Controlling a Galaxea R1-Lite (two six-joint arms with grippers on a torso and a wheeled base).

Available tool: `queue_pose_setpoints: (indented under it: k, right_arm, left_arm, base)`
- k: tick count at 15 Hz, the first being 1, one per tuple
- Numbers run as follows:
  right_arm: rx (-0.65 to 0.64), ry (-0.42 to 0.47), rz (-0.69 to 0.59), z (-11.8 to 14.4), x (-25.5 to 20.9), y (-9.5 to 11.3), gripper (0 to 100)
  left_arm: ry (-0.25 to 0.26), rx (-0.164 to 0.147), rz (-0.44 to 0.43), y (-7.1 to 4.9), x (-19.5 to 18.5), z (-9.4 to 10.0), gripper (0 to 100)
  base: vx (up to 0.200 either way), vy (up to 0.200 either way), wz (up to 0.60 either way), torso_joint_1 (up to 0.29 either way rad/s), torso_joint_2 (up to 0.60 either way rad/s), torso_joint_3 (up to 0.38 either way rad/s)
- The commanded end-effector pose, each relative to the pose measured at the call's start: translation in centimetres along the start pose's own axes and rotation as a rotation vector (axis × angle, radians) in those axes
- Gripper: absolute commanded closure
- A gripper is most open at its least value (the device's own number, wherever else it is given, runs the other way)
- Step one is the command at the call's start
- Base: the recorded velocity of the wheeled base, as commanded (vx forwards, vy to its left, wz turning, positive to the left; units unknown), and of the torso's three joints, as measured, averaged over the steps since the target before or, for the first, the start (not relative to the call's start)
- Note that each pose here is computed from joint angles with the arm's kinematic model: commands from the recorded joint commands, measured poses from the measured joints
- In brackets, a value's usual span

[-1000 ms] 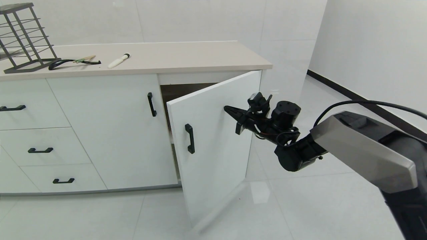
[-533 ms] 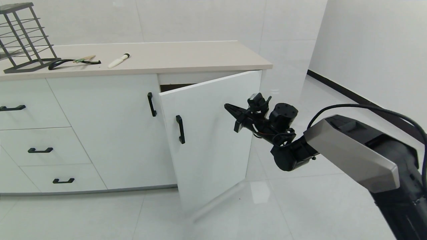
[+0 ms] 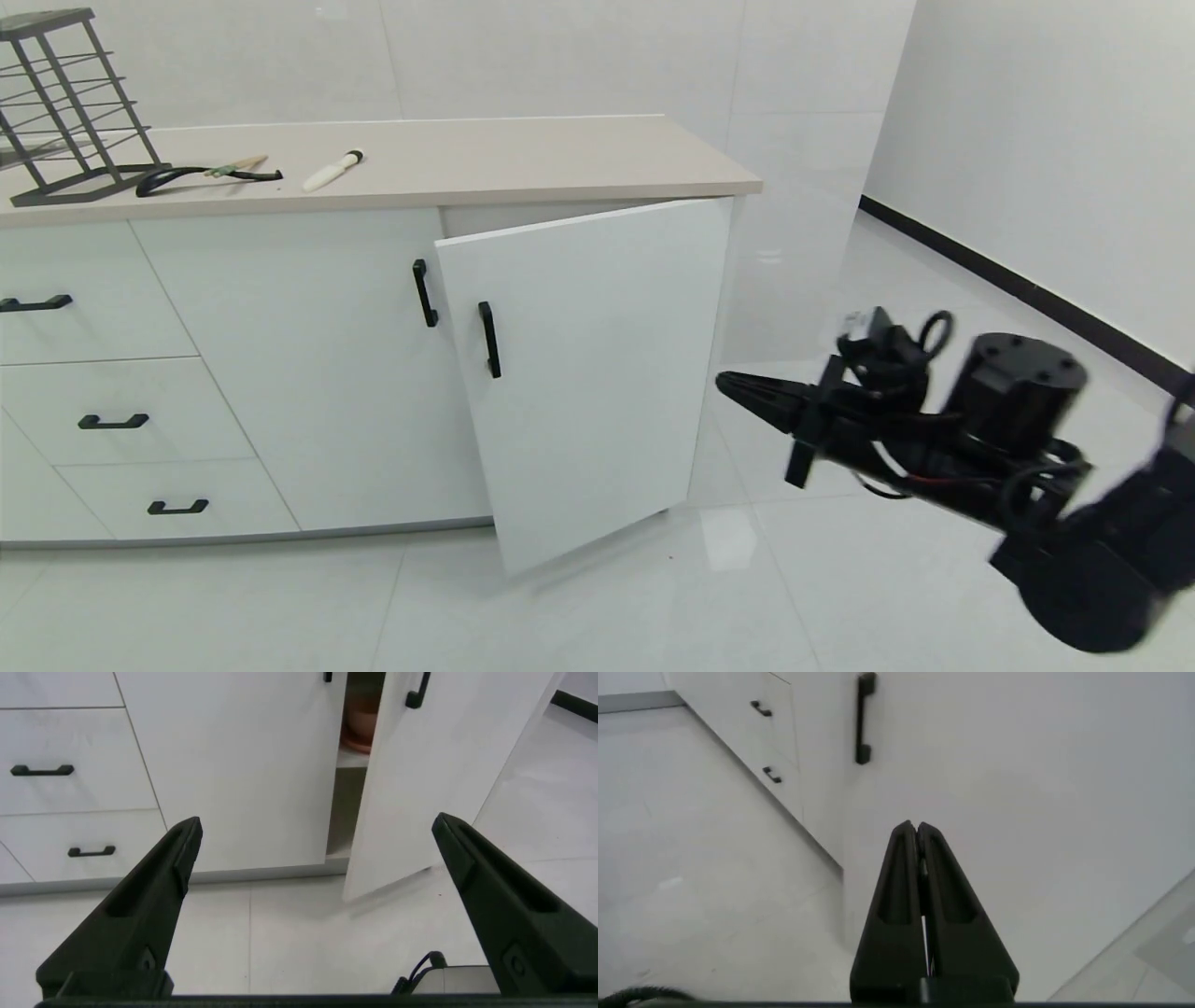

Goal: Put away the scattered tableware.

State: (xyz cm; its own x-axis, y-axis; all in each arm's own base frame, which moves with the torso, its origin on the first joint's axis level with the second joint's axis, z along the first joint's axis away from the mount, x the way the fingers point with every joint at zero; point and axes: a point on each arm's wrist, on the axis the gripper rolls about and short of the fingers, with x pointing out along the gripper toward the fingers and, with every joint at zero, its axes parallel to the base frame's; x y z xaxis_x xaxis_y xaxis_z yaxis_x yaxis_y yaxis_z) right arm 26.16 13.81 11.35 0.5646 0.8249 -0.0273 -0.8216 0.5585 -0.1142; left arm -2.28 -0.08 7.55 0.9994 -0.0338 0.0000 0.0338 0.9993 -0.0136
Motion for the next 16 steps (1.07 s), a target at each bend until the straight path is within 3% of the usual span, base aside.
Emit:
queue_pose_setpoints:
  k: [1,3,5,9,12,14,16]
  right_arm:
    - [-0.083,-0.126,-0.020,4.8,-10.4,5.1,100]
    - [-0.151,-0.216,-0.112,6.2,-15.0,6.5,100]
    - [-0.217,-0.249,-0.217,6.7,-18.7,7.6,100]
    - [-0.269,-0.253,-0.365,5.6,-24.6,13.0,100]
    - [-0.287,-0.271,-0.388,4.9,-26.9,16.2,100]
    - [-0.298,-0.275,-0.409,3.9,-27.4,16.9,100]
    - [-0.175,-0.215,-0.582,2.9,-27.1,16.7,100]
  left_arm:
    - [-0.002,0.000,0.000,0.0,0.0,0.0,0]
    - [0.000,0.000,0.000,0.0,0.0,0.0,0]
    - [0.000,0.000,0.000,0.0,0.0,0.0,0]
    - [0.000,0.001,0.000,0.0,0.0,0.0,0]
    - [0.000,0.003,0.000,0.0,0.0,0.0,0]
    - [0.000,0.003,0.000,0.0,0.0,0.0,0]
    - [0.000,0.006,0.000,0.0,0.0,0.0,0]
  base:
    - [0.000,0.000,0.00,0.000,0.00,0.000]
    - [0.000,0.000,0.00,0.000,0.00,0.000]
    - [0.000,0.000,0.00,0.000,0.00,0.000]
    - [0.000,0.000,0.00,0.000,0.00,0.000]
    - [0.000,0.000,0.00,0.000,0.00,0.000]
    - [0.000,0.000,0.00,0.000,0.00,0.000]
    - [0.000,0.000,0.00,0.000,0.00,0.000]
